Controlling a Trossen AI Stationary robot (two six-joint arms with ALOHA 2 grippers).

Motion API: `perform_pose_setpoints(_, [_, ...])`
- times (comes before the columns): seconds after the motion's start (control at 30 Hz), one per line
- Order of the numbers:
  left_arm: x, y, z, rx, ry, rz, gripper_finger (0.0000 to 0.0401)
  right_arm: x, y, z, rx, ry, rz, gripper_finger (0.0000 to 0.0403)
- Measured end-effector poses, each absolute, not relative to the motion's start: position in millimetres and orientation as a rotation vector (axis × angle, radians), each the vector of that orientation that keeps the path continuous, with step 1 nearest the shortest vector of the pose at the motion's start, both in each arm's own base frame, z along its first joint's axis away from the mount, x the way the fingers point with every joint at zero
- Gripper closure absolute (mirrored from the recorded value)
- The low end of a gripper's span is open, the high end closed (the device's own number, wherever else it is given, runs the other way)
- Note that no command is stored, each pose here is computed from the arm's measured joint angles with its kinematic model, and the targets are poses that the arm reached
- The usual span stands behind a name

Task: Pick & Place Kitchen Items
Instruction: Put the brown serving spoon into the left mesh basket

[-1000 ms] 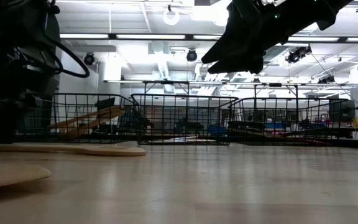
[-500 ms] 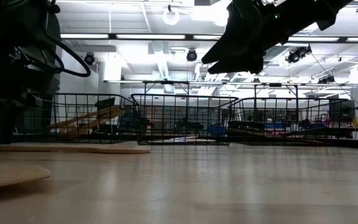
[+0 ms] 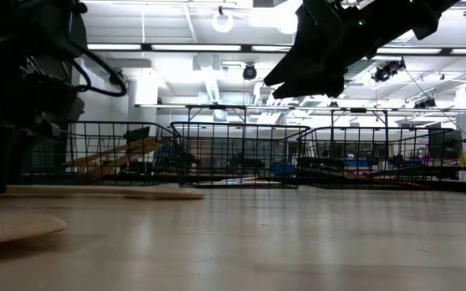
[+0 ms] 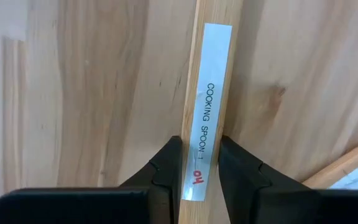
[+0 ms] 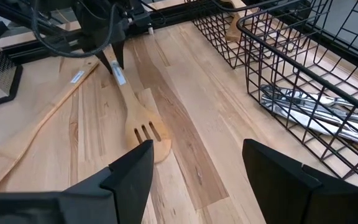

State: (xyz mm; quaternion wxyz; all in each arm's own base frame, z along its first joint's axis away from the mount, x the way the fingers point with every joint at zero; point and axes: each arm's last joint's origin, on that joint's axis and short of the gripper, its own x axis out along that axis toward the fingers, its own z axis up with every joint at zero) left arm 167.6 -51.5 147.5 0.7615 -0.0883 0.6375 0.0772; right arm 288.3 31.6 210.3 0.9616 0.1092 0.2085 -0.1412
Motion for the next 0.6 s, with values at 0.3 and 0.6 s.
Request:
perform_pose_setpoints(0.3, [171.8, -52.9, 155.6, -0.203, 1.374, 0.171, 0.0327, 287.9, 31.6, 209.6, 0.219, 0.431, -0.287, 0.0164])
perform_pose_setpoints(0.6, [189.6, -56.2, 211.9, -0.169, 1.327, 0.235, 0.0327, 287.6, 31.5, 209.0, 0.217, 0.438, -0.288, 0.0164])
